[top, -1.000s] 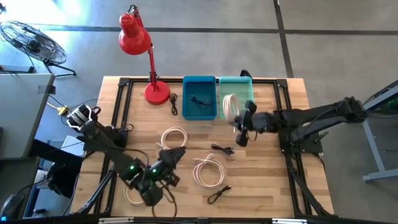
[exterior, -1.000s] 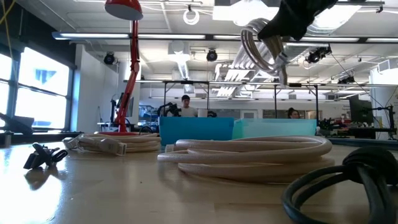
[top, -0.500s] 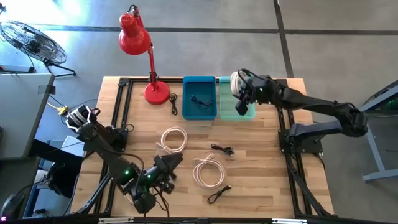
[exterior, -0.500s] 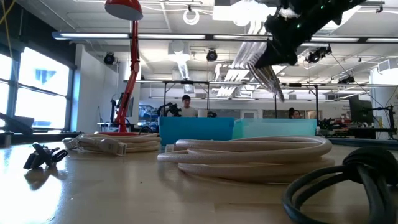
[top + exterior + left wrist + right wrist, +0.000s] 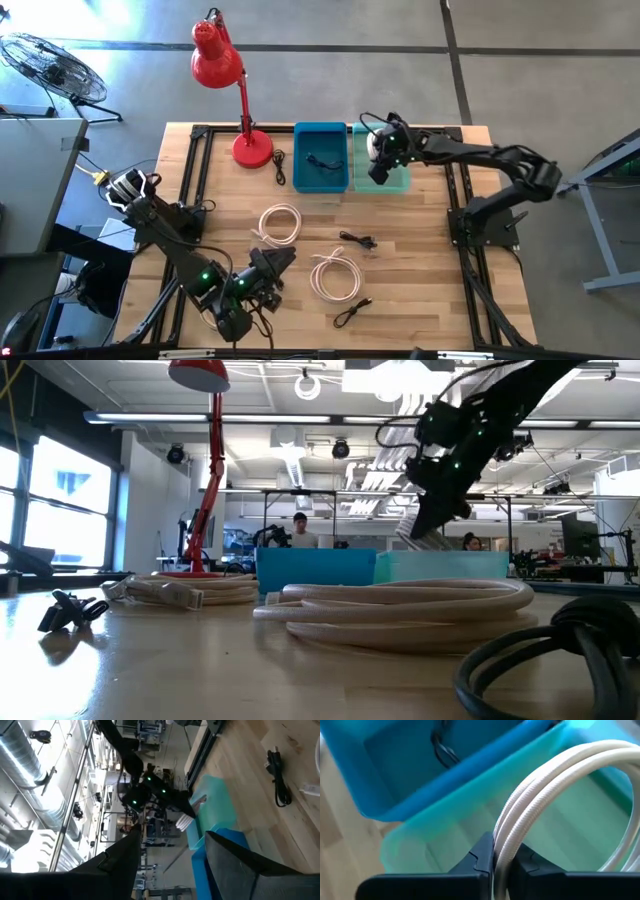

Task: Pick & Place USB Port
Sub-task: Put the brown HDMI cable into the green bin

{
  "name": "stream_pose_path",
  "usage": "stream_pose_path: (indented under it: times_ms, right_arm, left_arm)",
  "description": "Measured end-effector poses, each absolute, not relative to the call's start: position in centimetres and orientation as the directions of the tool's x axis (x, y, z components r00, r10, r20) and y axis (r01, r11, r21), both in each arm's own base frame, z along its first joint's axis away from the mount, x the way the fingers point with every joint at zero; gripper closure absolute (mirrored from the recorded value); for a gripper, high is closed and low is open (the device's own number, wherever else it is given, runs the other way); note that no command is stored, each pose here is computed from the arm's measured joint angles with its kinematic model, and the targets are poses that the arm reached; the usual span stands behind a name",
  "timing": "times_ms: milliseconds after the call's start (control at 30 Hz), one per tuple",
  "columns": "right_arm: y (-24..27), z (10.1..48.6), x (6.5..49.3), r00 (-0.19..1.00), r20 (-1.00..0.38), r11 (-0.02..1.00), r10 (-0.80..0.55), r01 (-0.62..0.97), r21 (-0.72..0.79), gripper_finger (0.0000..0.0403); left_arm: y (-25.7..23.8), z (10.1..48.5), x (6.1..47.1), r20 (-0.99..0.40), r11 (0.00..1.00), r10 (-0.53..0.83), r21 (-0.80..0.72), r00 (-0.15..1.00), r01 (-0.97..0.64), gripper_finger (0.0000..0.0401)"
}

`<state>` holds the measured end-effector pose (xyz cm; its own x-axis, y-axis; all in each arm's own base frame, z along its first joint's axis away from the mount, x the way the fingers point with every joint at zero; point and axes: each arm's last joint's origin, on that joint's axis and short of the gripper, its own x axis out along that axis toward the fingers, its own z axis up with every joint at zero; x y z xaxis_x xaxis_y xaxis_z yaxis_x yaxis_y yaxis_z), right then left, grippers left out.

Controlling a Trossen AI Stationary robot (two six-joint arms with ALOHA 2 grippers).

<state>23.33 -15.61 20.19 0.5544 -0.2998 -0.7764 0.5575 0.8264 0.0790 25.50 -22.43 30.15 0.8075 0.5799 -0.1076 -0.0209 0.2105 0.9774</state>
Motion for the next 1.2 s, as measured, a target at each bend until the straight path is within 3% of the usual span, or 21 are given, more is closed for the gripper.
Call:
stream_pose_path:
  times_ms: [300, 467, 733, 867, 967, 1200]
  right_arm:
    - [-16.0, 18.5, 23.9, 0.519, -0.808, 0.835, -0.279, 0.547, 0.063, 0.0368]
    - [-16.0, 18.6, 24.0, 0.529, -0.802, 0.836, -0.278, 0.545, 0.069, 0.0369]
    - [-15.6, 18.6, 24.2, 0.603, -0.784, 0.886, -0.146, 0.433, 0.168, 0.0353]
    - [-15.7, 18.6, 24.2, 0.597, -0.786, 0.880, -0.161, 0.448, 0.160, 0.0346]
    - [-15.9, 18.6, 24.1, 0.555, -0.797, 0.861, -0.238, 0.501, 0.092, 0.0331]
    - [-16.0, 18.6, 24.0, 0.533, -0.802, 0.850, -0.269, 0.522, 0.062, 0.0260]
  left_arm:
    - [-22.3, 29.8, 25.4, -0.136, 0.195, 0.560, 0.980, 0.817, 0.029, 0.0183]
    - [-22.4, 29.8, 25.5, -0.157, 0.243, 0.537, 0.970, 0.829, 0.027, 0.0183]
    - [-22.2, 29.7, 25.8, -0.200, 0.266, 0.498, 0.961, 0.844, 0.071, 0.0183]
    - [-21.8, 29.6, 26.2, -0.212, 0.278, 0.498, 0.958, 0.841, 0.077, 0.0183]
    - [-21.4, 29.6, 26.7, -0.240, 0.297, 0.478, 0.949, 0.845, 0.101, 0.0183]
    - [-20.5, 29.4, 27.5, -0.282, 0.342, 0.459, 0.931, 0.843, 0.126, 0.0183]
